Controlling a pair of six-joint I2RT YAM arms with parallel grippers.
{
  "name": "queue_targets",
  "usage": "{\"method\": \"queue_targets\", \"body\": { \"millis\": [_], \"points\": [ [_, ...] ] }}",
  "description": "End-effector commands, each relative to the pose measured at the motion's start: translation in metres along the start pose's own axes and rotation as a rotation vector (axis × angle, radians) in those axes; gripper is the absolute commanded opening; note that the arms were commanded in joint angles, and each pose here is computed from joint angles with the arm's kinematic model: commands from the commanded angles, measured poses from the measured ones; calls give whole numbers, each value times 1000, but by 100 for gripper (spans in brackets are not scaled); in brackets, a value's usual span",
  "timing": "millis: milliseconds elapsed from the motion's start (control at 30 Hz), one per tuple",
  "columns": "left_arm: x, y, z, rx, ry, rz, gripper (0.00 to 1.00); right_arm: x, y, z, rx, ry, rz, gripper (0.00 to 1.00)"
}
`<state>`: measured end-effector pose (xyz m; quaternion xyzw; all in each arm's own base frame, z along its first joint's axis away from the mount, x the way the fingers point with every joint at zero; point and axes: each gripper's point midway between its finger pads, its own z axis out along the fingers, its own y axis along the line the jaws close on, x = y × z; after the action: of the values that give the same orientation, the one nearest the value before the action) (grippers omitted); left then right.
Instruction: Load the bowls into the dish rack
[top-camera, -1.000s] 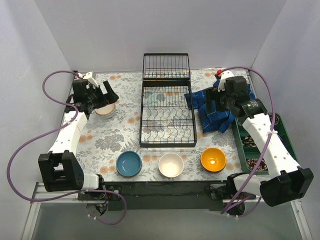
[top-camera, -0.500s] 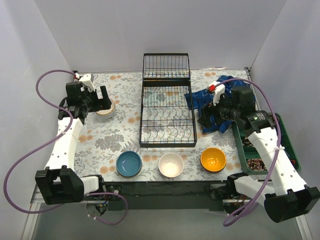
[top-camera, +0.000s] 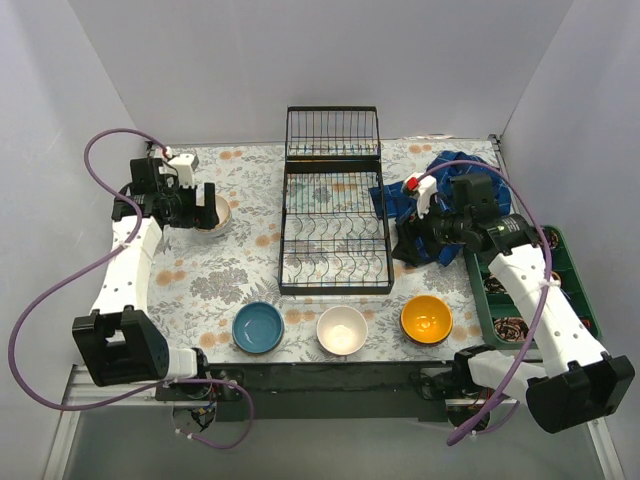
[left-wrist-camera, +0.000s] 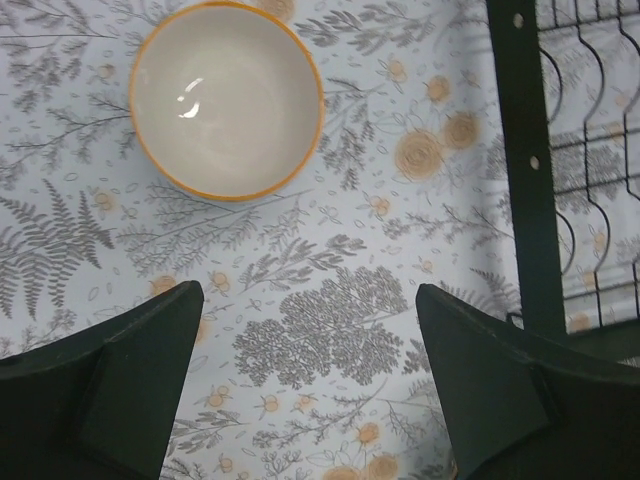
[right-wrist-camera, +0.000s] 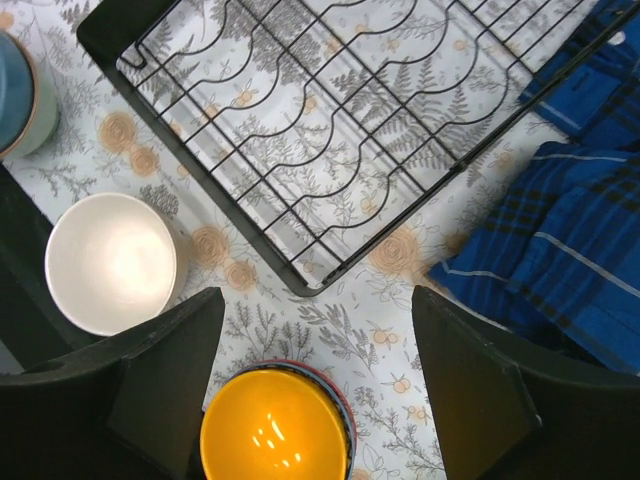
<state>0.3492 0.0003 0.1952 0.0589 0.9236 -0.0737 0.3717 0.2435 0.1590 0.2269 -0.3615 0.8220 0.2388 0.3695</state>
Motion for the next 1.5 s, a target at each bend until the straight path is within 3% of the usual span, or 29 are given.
{"method": "queue_targets", "body": {
  "millis": [0,100,300,533,633,800,933,967,1100,1400,1467],
  "points": [
    [28,-62,-26,263,69,139,87,17,22,4,-107,74,-29,83],
    [74,-100,-36,380,174,319,88,42,30,12,-168,149,-50,82],
    [122,-119,-49,446,255,389,89,73,44,27,-218,254,-133,77],
    [115,-115,-41,405,249,399,90,91,50,24,-247,357,-229,75],
    [106,-121,-42,417,220,397,89,85,52,26,-253,342,-239,75],
    [118,-136,-51,496,265,562,86,82,47,31,-219,332,-231,76],
    [96,-112,-35,300,234,644,86,72,46,33,-201,302,-223,77],
    [86,-92,-27,168,249,641,84,69,44,33,-192,297,-227,78],
    [37,-63,-5,-59,115,573,83,57,33,37,-133,267,-238,79],
    [-20,-50,45,-115,93,394,75,48,23,39,-81,262,-237,80],
    [-15,-46,62,-112,140,379,75,48,21,39,-74,265,-236,80]
  ]
}}
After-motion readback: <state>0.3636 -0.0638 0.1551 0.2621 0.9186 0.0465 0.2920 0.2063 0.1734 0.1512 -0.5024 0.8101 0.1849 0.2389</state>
